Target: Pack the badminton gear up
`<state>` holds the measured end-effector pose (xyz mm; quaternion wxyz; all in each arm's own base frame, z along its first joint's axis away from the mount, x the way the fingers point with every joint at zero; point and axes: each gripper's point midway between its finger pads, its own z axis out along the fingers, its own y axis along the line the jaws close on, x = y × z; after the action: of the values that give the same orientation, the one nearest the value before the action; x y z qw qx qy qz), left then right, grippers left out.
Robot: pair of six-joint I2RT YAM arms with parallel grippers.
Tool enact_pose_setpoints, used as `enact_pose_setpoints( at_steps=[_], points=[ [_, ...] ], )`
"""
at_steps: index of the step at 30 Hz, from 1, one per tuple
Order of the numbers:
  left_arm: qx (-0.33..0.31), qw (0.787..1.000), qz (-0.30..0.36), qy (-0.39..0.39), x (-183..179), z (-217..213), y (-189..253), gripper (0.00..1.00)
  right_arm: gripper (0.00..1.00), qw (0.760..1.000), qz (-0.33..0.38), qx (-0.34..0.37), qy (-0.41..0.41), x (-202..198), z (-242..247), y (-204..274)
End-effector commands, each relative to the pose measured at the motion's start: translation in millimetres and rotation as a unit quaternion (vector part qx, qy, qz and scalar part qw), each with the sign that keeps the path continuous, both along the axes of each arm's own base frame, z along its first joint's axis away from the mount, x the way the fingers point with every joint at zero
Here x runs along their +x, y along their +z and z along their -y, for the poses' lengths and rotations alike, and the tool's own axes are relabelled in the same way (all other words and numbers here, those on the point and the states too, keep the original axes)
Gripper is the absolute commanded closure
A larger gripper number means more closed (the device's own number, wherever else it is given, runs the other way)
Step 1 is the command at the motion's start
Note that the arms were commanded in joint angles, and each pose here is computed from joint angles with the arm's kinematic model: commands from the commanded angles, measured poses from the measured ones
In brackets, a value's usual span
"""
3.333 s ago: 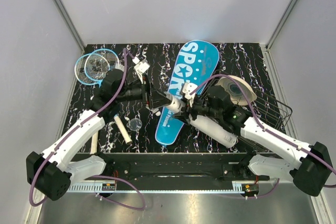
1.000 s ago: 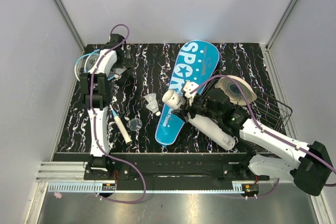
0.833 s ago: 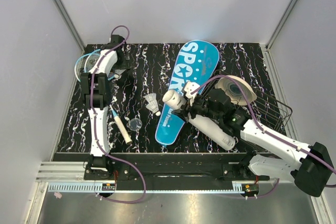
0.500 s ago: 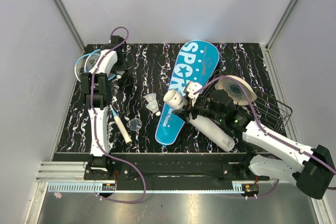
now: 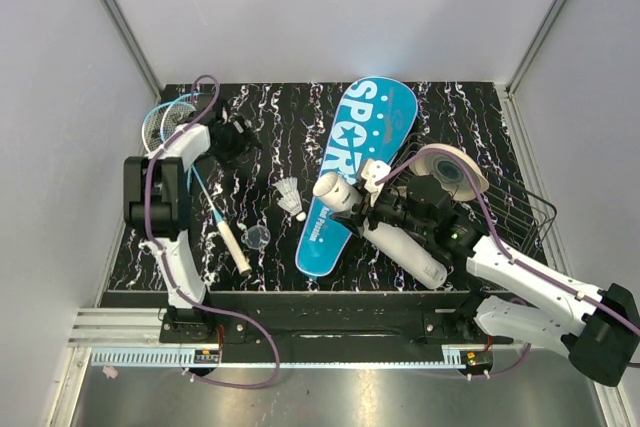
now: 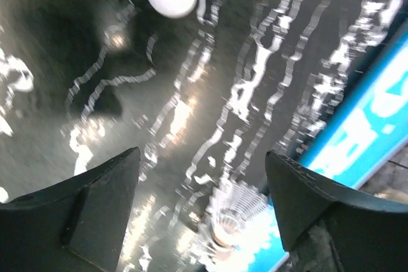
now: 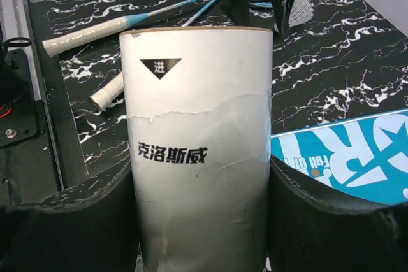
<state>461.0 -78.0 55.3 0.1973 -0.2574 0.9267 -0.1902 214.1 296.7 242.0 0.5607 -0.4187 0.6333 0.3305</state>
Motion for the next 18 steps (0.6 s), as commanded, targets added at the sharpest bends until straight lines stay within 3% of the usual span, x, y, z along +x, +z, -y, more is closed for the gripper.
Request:
enact_pose_setpoints(
  at_steps=[1,5,8,13,18],
  points=[
    [-0.052,0.983,0.178,-0.015,26.9,15.5,109.5,0.13,0.71,0.999,0.002,0.031,0.016,-7.0,-4.5,9.6],
    [0.021,0.969,0.23,-0.091,50.3,-0.9,150.2,0.07,0.71,0.999,-0.01,0.032,0.027,-9.3,-9.7,7.2],
    [0.072,0.962,0.237,-0.116,71.3,-13.7,145.0,0.06,0.71,0.999,-0.019,0.034,0.029,-9.5,-11.5,7.8],
    [0.05,0.947,0.273,-0.163,117.2,1.4,128.2,0.1,0.71,0.998,-0.027,0.033,0.034,-13.6,-10.6,12.0],
    [0.004,0.936,0.314,-0.157,161.6,4.5,122.7,0.1,0.7,0.999,-0.038,0.024,0.025,-13.5,-7.4,8.9]
  ],
)
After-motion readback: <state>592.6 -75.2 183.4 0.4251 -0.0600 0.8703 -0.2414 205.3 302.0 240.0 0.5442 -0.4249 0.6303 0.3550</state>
